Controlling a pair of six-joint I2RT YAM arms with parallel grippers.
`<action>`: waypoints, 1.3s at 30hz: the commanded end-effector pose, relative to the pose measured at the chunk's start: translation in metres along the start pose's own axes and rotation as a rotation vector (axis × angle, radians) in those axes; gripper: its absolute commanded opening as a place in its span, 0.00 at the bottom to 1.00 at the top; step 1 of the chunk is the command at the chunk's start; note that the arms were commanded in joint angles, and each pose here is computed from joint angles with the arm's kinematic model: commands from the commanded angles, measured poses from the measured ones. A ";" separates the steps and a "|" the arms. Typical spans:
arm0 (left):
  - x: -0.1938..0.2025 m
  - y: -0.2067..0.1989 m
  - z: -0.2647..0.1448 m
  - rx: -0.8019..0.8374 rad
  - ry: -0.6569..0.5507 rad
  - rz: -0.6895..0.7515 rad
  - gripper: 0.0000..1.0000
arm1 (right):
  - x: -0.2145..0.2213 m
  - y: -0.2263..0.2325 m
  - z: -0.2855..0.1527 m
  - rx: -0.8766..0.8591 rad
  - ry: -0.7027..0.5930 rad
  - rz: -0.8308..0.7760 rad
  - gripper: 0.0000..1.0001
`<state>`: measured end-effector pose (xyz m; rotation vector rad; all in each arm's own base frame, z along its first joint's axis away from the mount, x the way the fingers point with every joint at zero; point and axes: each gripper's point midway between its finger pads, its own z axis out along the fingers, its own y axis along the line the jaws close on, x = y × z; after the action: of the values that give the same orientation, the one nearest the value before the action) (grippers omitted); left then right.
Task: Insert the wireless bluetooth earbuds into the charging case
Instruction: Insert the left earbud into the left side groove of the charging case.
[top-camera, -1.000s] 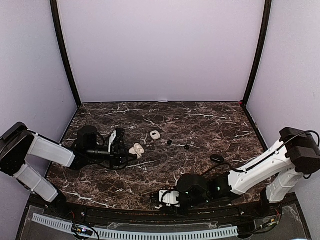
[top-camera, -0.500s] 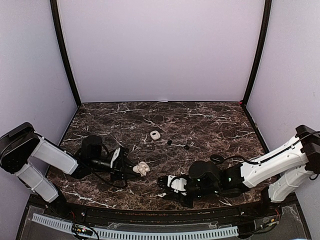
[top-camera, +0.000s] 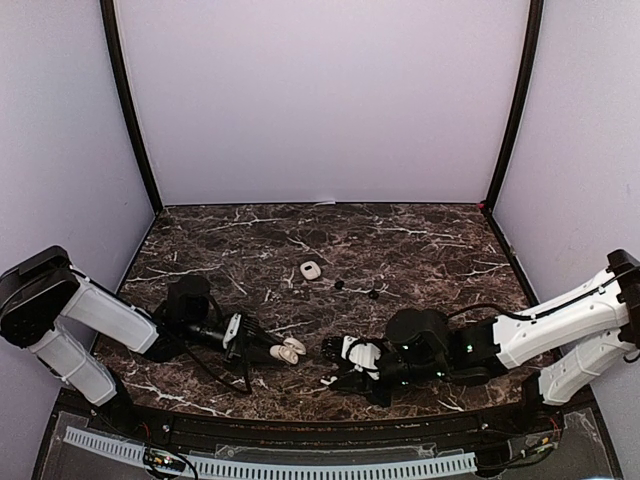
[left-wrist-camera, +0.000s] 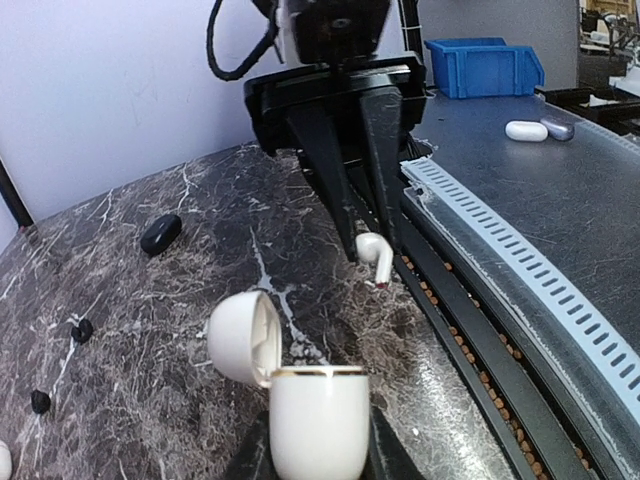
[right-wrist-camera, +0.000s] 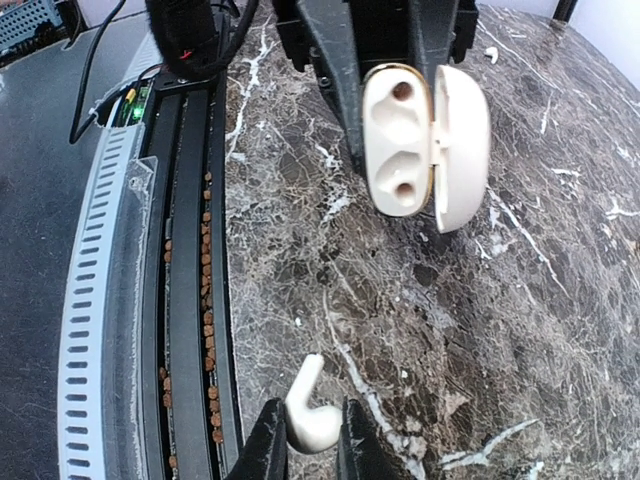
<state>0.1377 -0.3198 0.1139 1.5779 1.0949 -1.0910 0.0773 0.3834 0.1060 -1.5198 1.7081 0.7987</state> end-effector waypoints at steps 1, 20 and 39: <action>-0.015 -0.003 0.003 -0.006 -0.036 0.168 0.04 | -0.028 -0.012 -0.007 0.026 -0.035 0.084 0.08; -0.030 0.022 0.022 -0.093 -0.083 0.329 0.03 | -0.057 -0.028 -0.018 -0.007 -0.069 0.423 0.04; -0.015 0.056 0.047 -0.288 0.018 0.318 0.03 | -0.053 -0.048 -0.015 -0.164 -0.131 0.800 0.03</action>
<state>0.1692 -0.3718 0.1148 1.5379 0.9331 -0.7372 0.1247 0.3895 0.1512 -0.8443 2.2221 1.3569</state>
